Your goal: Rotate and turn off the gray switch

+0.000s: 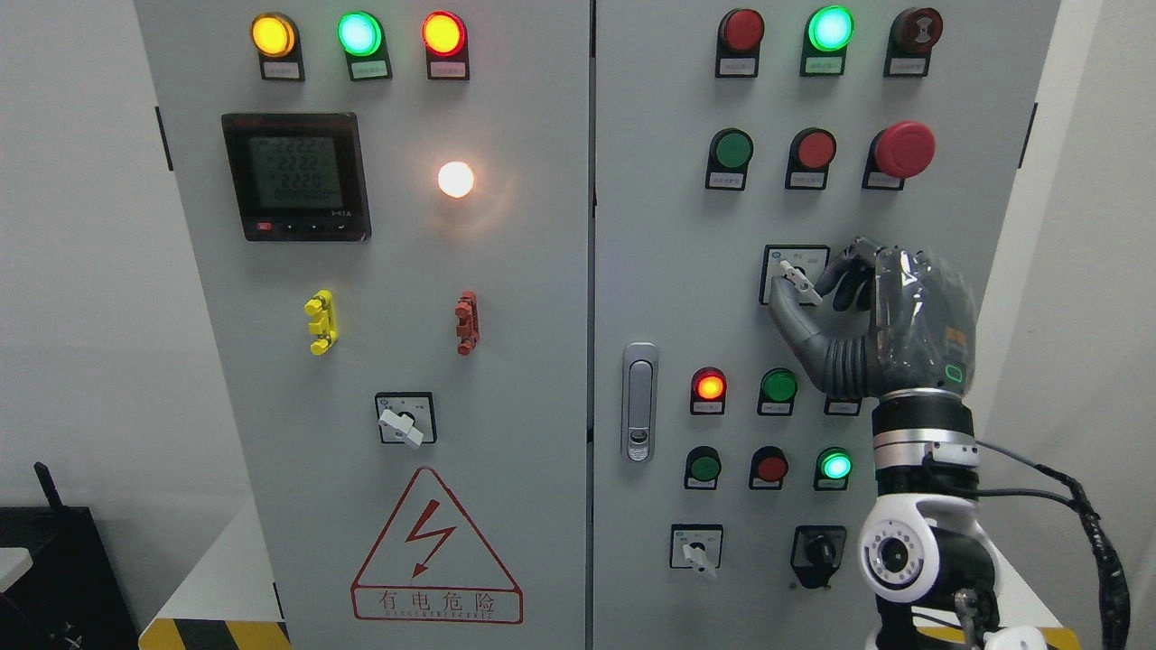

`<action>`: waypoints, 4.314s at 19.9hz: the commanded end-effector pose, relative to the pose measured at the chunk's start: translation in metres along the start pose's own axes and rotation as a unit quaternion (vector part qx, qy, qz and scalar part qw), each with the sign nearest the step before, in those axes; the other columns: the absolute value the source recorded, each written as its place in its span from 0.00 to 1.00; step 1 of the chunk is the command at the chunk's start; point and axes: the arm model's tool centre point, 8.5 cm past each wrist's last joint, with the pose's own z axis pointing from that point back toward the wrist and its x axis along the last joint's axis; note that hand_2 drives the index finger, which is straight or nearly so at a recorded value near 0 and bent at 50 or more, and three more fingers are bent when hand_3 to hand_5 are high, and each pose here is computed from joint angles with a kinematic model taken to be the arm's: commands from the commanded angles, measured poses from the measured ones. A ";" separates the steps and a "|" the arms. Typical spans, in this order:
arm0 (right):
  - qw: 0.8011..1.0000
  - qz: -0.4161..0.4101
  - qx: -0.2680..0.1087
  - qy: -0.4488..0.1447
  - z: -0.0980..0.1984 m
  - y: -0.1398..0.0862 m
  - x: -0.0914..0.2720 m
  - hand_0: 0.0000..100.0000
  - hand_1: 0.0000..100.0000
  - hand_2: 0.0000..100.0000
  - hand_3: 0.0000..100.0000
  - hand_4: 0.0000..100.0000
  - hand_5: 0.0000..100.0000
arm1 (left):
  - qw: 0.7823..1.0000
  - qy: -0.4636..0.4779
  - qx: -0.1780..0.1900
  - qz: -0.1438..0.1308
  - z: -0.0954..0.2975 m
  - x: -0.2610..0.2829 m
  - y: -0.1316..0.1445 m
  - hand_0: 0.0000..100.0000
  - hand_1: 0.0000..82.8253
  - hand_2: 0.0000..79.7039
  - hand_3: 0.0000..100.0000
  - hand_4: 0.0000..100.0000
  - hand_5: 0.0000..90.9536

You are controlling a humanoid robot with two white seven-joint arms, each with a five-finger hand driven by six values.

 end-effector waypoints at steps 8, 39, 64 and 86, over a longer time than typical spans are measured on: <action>1.000 0.002 -0.007 0.014 -0.002 -0.005 -0.010 0.35 0.47 0.68 0.85 0.86 1.00 | 1.000 0.007 0.001 -0.001 0.001 -0.005 0.000 0.12 0.47 0.00 0.00 0.00 0.00; 1.000 -0.002 0.000 0.015 -0.003 0.001 -0.006 0.48 0.42 0.71 0.88 0.86 1.00 | 1.000 0.007 0.000 -0.001 0.001 -0.005 0.000 0.12 0.47 0.00 0.00 0.00 0.00; 1.000 -0.004 -0.001 0.014 -0.001 0.001 -0.006 0.56 0.36 0.72 0.89 0.87 1.00 | 1.000 0.007 0.001 -0.001 0.001 -0.005 0.000 0.12 0.47 0.00 0.00 0.00 0.00; 1.000 -0.001 -0.031 0.000 0.002 -0.019 -0.004 0.49 0.39 0.71 0.89 0.87 1.00 | 1.000 0.007 0.001 -0.001 0.001 -0.005 0.000 0.12 0.47 0.00 0.00 0.00 0.00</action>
